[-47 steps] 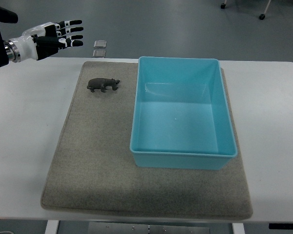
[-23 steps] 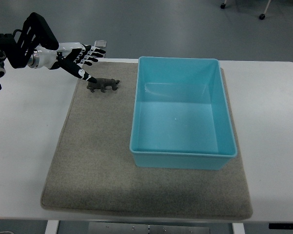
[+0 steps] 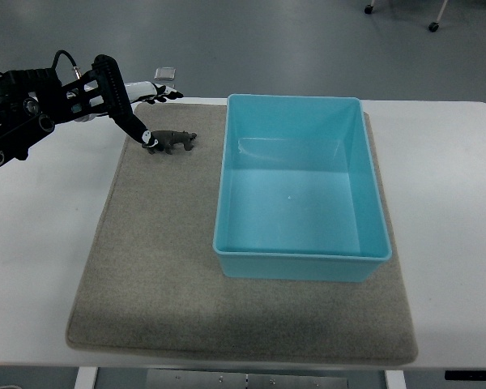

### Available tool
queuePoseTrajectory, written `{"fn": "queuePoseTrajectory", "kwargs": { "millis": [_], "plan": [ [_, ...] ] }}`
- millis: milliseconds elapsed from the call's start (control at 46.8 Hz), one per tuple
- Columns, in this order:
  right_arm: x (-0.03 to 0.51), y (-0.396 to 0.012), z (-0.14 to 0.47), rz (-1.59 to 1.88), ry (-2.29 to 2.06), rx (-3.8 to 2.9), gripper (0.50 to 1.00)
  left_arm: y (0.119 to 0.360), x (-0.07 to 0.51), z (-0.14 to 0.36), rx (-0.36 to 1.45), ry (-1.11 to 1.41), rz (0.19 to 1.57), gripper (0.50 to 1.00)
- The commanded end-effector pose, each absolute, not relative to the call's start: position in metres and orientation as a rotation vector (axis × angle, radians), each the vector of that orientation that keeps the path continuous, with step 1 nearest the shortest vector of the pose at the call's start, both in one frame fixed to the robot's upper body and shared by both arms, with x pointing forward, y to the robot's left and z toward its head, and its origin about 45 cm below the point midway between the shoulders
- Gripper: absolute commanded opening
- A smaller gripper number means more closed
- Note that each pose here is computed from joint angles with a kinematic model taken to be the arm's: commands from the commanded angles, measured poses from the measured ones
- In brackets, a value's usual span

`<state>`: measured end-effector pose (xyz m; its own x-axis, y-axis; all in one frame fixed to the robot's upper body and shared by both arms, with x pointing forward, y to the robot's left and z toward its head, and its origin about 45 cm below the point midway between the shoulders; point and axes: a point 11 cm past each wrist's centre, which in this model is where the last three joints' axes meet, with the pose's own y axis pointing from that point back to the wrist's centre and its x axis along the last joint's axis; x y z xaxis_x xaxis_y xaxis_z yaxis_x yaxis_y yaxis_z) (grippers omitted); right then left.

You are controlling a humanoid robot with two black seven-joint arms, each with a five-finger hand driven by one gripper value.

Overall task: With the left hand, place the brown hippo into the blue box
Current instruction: 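Reach the left hand down over the brown hippo figurine, then close the left hand fingers around the brown hippo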

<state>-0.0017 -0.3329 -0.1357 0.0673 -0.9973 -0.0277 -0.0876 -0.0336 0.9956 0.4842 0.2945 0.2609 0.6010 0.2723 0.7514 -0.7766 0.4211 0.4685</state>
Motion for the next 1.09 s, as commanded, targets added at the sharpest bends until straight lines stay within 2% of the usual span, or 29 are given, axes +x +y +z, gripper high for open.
{"fn": "queuePoseTrajectory", "kwargs": {
  "millis": [0,257,513,620,748,834,898,1069],
  "plan": [
    [-0.002,-0.333,-0.136,-1.139,-1.210,1.328,0.936,0.293,0.485,0.259,0.934,-0.683,0.706,0.996],
    [-0.002,-0.333,-0.136,-1.139,-1.210,1.328,0.936,0.296,0.488,0.259,1.011,-0.827,0.690,0.994],
    [-0.002,-0.333,-0.136,-1.139,-1.210,1.328,0.936,0.297,0.486,0.253,1.035,-0.832,0.665,0.981],
    [-0.002,-0.333,-0.136,-1.140,-1.211,1.327,0.936,0.294,0.486,0.251,1.033,-0.833,0.660,0.964],
    [-0.002,-0.333,-0.136,-1.139,-1.210,1.328,0.936,0.285,0.485,0.247,1.026,-0.835,0.644,0.898],
    [-0.002,-0.333,-0.136,-1.139,-1.210,1.328,0.936,0.284,0.485,0.246,1.030,-0.841,0.636,0.891],
    [-0.002,-0.333,-0.136,-1.140,-1.211,1.327,0.936,0.284,0.485,0.246,1.032,-0.845,0.635,0.866],
    [-0.002,-0.333,-0.136,-1.139,-1.210,1.328,0.936,0.282,0.485,0.242,1.033,-0.843,0.632,0.857]
  ]
}}
